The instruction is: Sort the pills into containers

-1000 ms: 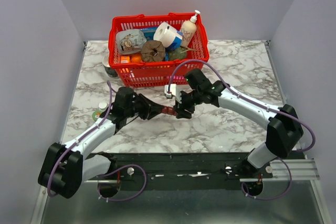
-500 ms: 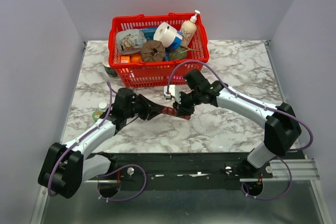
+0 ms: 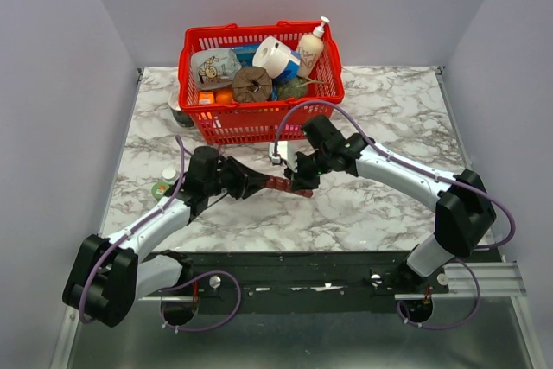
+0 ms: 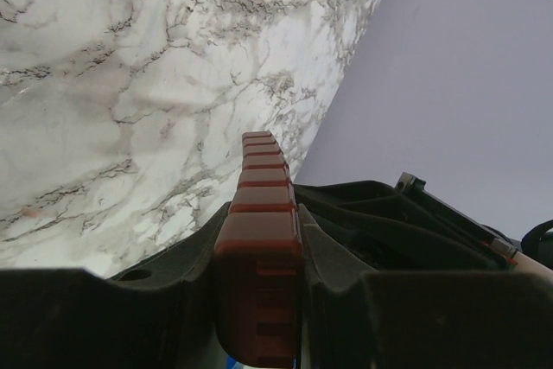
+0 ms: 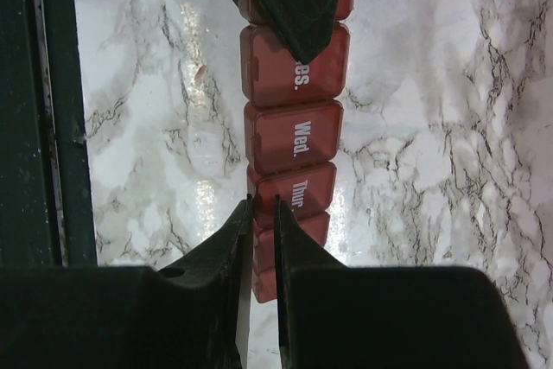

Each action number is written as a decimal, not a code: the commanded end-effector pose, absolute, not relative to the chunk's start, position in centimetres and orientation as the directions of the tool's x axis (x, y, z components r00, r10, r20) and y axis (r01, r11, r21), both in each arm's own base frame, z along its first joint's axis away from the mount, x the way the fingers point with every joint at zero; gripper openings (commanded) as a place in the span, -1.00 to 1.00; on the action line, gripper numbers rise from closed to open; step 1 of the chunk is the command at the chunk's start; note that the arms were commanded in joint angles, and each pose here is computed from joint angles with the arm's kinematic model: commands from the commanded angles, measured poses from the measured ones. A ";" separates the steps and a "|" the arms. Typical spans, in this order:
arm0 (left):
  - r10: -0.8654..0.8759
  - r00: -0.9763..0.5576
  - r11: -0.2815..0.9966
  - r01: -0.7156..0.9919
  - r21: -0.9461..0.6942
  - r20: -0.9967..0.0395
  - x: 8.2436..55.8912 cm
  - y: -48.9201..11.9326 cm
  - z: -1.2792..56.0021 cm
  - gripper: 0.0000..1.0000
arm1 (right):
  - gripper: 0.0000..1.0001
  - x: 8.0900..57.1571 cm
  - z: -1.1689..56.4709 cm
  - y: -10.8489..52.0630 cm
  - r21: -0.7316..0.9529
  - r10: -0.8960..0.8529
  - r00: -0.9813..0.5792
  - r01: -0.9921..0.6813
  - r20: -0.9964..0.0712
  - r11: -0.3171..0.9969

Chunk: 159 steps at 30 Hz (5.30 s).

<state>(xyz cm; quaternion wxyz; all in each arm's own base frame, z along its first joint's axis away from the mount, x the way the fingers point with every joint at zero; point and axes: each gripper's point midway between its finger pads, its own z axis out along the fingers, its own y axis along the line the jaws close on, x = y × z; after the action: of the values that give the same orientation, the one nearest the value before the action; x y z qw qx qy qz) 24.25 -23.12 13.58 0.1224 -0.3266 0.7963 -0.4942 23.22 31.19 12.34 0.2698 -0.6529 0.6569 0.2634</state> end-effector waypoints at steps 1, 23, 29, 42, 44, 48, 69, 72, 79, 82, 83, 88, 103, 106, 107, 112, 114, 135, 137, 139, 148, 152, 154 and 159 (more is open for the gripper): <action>-0.592 -0.793 0.272 -0.362 -0.892 0.141 23.3 -23.8 14.6 -1.00 | -0.68 24.6 13.3 31.6 -0.067 -0.719 0.020 -0.997 -0.695 0.037; -0.686 -0.654 0.166 -0.567 -0.807 0.319 22.8 -22.8 12.7 -1.00 | -0.37 24.4 13.8 32.1 -0.115 -0.700 0.074 -0.993 -0.710 0.012; -0.687 -0.644 0.152 -0.580 -0.800 0.336 22.8 -22.8 12.6 -1.00 | -0.18 24.0 13.2 32.7 -0.123 -0.710 0.102 -0.992 -0.697 -0.022; -0.676 -0.659 0.138 -0.552 -0.822 0.329 22.6 -22.8 13.2 -1.00 | -0.57 24.5 12.6 32.4 -0.158 -0.730 0.115 -0.987 -0.674 -0.009; -0.676 -0.658 0.139 -0.556 -0.819 0.332 22.4 -22.8 13.0 -1.00 | -0.66 25.1 12.9 32.4 -0.188 -0.730 0.119 -0.982 -0.673 0.013; -0.659 -0.668 0.131 -0.555 -0.822 0.346 22.2 -23.0 13.0 -1.00 | -0.79 26.6 14.2 32.3 -0.270 -0.719 0.136 -0.960 -0.682 0.075; -0.611 -0.710 0.177 -0.554 -0.813 0.351 20.6 -23.2 11.6 -1.00 | -0.99 31.9 18.0 31.5 -0.488 -0.711 0.168 -0.829 -0.683 0.273; -0.611 -0.712 0.192 -0.559 -0.807 0.348 20.3 -23.0 11.1 -1.00 | -0.99 31.9 18.2 31.4 -0.487 -0.708 0.167 -0.829 -0.686 0.276; -0.606 -0.722 0.203 -0.547 -0.812 0.335 20.1 -22.8 10.5 -1.00 | -0.99 30.8 18.1 31.8 -0.416 -0.670 0.154 -0.875 -0.726 0.249; -0.603 -0.740 0.208 -0.505 -0.837 0.297 20.5 -22.7 11.0 -1.00 | -0.95 26.7 17.6 32.5 -0.276 -0.633 0.164 -0.958 -0.757 0.082; -0.597 -0.761 0.228 -0.465 -0.855 0.255 20.7 -22.6 11.3 -1.00 | -0.73 25.6 17.9 32.8 -0.245 -0.616 0.175 -0.969 -0.768 0.029; -0.556 -0.825 0.321 -0.326 -0.889 0.102 21.4 -22.2 11.2 -1.00 | 0.29 18.1 18.8 32.3 -0.045 -0.528 0.171 -0.969 -0.832 -0.242; -0.410 -0.910 0.264 -0.061 -0.963 -0.054 21.1 -23.7 13.6 -1.00 | 0.46 23.6 13.8 32.0 -0.071 -0.699 0.069 -0.997 -0.712 -0.027; -0.388 -0.919 0.263 -0.043 -0.964 -0.065 20.7 -23.8 13.6 -1.00 | 0.32 25.1 13.6 31.8 -0.109 -0.723 0.048 -0.993 -0.689 0.038; -0.379 -0.922 0.264 -0.034 -0.964 -0.072 20.6 -23.8 13.6 -1.00 | 0.29 25.5 13.7 31.7 -0.114 -0.724 0.041 -0.992 -0.689 0.052; -0.334 -0.936 0.323 -0.003 -0.947 -0.111 20.2 -23.7 12.7 -1.00 | 0.16 26.1 15.0 31.5 -0.095 -0.695 0.008 -0.992 -0.719 0.087; -0.321 -0.939 0.331 0.008 -0.944 -0.121 20.1 -23.7 12.7 -1.00 | 0.13 26.3 14.8 31.2 -0.096 -0.700 0.002 -0.991 -0.714 0.095; -0.336 -0.930 0.368 0.012 -0.930 -0.145 21.5 -23.7 11.1 -1.00 | 0.22 27.7 17.2 30.6 0.019 -0.653 -0.096 -0.992 -0.751 0.124; -0.371 -0.913 0.396 0.008 -0.918 -0.169 22.6 -23.5 10.6 -1.00 | 0.36 27.2 19.9 29.9 0.033 -0.590 -0.081 -0.995 -0.803 0.092; -0.386 -0.904 0.396 0.017 -0.918 -0.183 23.6 -23.7 10.5 -1.00 | 0.44 26.6 21.0 29.4 0.033 -0.565 -0.071 -0.996 -0.822 0.078; -0.446 -0.880 0.378 -0.019 -0.926 -0.165 25.3 -24.9 8.4 -1.00 | 0.52 23.3 19.4 28.1 0.054 -0.540 -0.046 -0.999 -0.841 0.001; -0.473 -0.870 0.349 -0.040 -0.936 -0.139 25.0 -25.2 7.8 -0.50 | 0.52 22.8 19.2 28.3 0.072 -0.530 -0.052 -0.997 -0.847 -0.018; -0.478 -0.870 0.336 -0.049 -0.941 -0.125 24.7 -25.3 7.6 -0.02 | 0.52 22.8 19.0 28.3 0.076 -0.529 -0.054 -0.997 -0.847 -0.020; -0.481 -0.863 0.364 -0.037 -0.931 -0.154 24.5 -24.8 7.9 0.60 | 0.53 22.6 18.9 28.2 0.075 -0.528 -0.053 -0.997 -0.847 -0.021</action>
<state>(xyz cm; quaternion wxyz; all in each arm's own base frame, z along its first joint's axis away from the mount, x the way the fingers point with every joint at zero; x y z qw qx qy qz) 23.51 -24.91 6.30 0.1586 -0.1722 0.8123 -0.5342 23.57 27.95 19.02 0.3211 -0.6046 0.6392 0.3504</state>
